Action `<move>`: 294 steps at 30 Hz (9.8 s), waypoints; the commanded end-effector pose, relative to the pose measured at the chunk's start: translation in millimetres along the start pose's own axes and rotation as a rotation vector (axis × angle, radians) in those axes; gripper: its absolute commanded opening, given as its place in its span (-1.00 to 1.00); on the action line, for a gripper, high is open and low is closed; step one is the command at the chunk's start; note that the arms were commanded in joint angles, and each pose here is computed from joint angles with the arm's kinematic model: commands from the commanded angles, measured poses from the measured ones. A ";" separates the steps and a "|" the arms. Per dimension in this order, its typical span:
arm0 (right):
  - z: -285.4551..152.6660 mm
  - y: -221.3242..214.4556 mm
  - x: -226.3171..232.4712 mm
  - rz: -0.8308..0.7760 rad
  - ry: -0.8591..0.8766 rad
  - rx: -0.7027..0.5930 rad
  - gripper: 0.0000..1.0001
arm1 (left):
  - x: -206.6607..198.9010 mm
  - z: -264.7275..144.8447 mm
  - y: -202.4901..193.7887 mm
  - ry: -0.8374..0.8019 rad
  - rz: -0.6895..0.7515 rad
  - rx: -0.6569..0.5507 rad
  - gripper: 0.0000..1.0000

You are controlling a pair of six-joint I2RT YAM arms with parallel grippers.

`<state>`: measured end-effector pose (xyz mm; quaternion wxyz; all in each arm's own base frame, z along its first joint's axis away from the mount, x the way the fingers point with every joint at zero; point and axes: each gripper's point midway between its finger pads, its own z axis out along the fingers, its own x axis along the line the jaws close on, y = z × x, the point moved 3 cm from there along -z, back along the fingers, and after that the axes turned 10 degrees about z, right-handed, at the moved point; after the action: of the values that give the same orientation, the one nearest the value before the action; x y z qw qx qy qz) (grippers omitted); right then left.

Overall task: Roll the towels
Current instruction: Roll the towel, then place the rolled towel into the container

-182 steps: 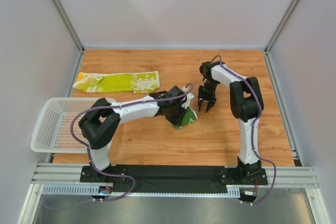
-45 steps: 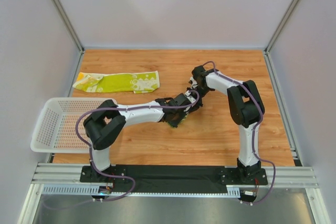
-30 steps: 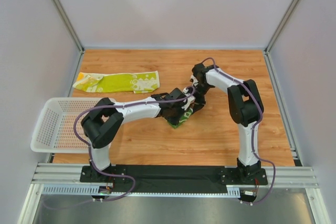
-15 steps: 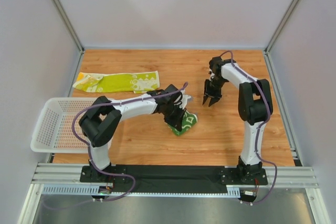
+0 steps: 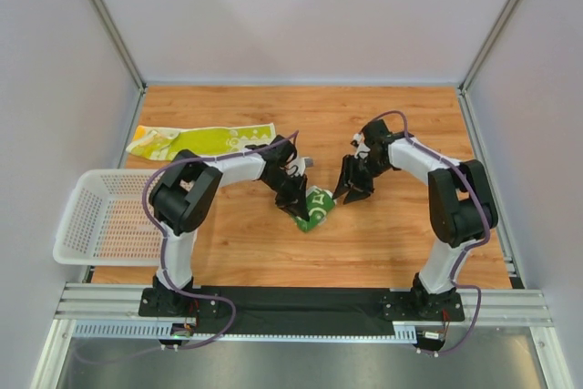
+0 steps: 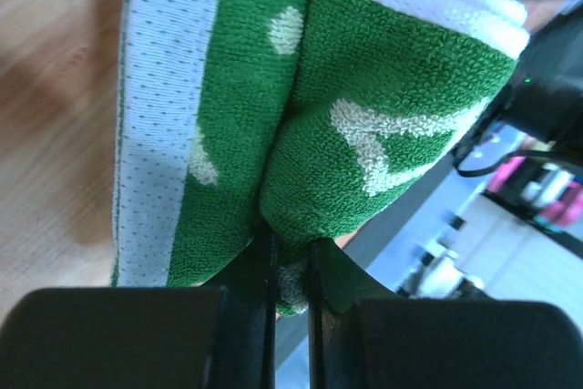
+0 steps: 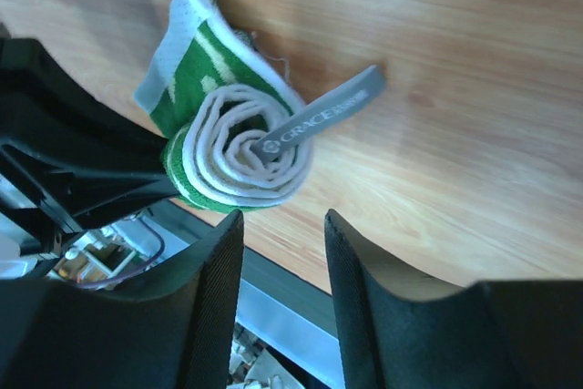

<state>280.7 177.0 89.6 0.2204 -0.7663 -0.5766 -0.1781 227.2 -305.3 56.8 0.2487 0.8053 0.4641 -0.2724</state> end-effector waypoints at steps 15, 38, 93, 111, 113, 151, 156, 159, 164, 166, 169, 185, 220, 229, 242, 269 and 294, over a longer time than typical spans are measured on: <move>30.9 -5.3 37.0 -0.085 0.173 -0.038 0.04 | 25.1 5.8 -2.5 -0.086 -0.292 0.130 -1.00; 54.1 -6.4 18.9 -0.015 0.038 -0.011 0.34 | 29.8 3.9 5.1 -0.067 -0.263 0.120 -1.00; 61.1 2.8 16.0 0.006 -0.153 0.067 -0.78 | -54.1 -28.9 8.9 0.431 0.596 -0.190 0.07; 61.8 5.9 17.6 0.006 -0.158 0.084 -0.77 | 22.5 10.2 -16.9 0.647 0.511 -0.062 0.22; 62.2 6.4 18.8 0.002 -0.157 0.086 -0.77 | 30.2 10.4 -20.0 0.679 0.504 -0.051 0.23; -12.6 103.1 15.7 0.055 -0.118 -0.126 0.06 | -11.7 4.2 -13.8 0.290 0.271 0.060 -1.00; -33.1 102.2 18.3 0.055 -0.020 -0.160 0.06 | -33.7 -11.4 3.4 0.128 0.154 0.016 -1.00; -31.9 92.7 20.1 0.049 0.026 -0.147 0.07 | -27.3 -16.6 11.4 0.089 0.060 0.006 -1.00; -22.6 55.9 20.7 0.039 0.128 -0.122 0.08 | -5.8 -10.1 11.8 0.048 -0.093 0.023 -1.00; -16.3 38.9 21.6 0.019 0.165 -0.111 0.10 | 1.6 -7.3 9.2 0.044 -0.148 0.031 -1.00; -7.5 23.0 29.6 -0.020 0.212 -0.097 0.11 | 6.9 -3.5 8.9 0.049 -0.174 0.033 -1.00; 36.1 8.9 29.0 -0.053 0.203 -0.063 0.25 | 29.0 15.0 6.7 0.018 -0.331 0.071 -1.00; -4.0 -8.1 118.1 -0.187 0.417 -0.033 -0.99 | -37.5 -68.3 35.5 -0.067 -0.085 -0.218 0.10; -49.8 -17.1 161.3 -0.228 0.538 0.006 -0.99 | -53.9 -125.3 46.6 0.062 0.066 -0.355 0.17; -72.7 -20.1 161.2 -0.051 0.346 -0.019 -0.99 | -50.7 -166.4 35.5 0.307 0.128 -0.422 0.40; -79.6 -24.6 162.4 0.043 0.184 -0.020 -0.99 | -102.5 -136.3 31.2 0.620 0.427 -0.341 0.99; -78.7 -37.0 167.8 0.049 0.232 0.115 0.01 | -77.8 -181.2 6.1 1.014 0.483 -0.310 -0.71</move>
<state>292.7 277.0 232.6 0.3181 -0.7486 -0.5346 -0.2292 238.4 -278.1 213.5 0.1830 0.8881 0.3560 0.2259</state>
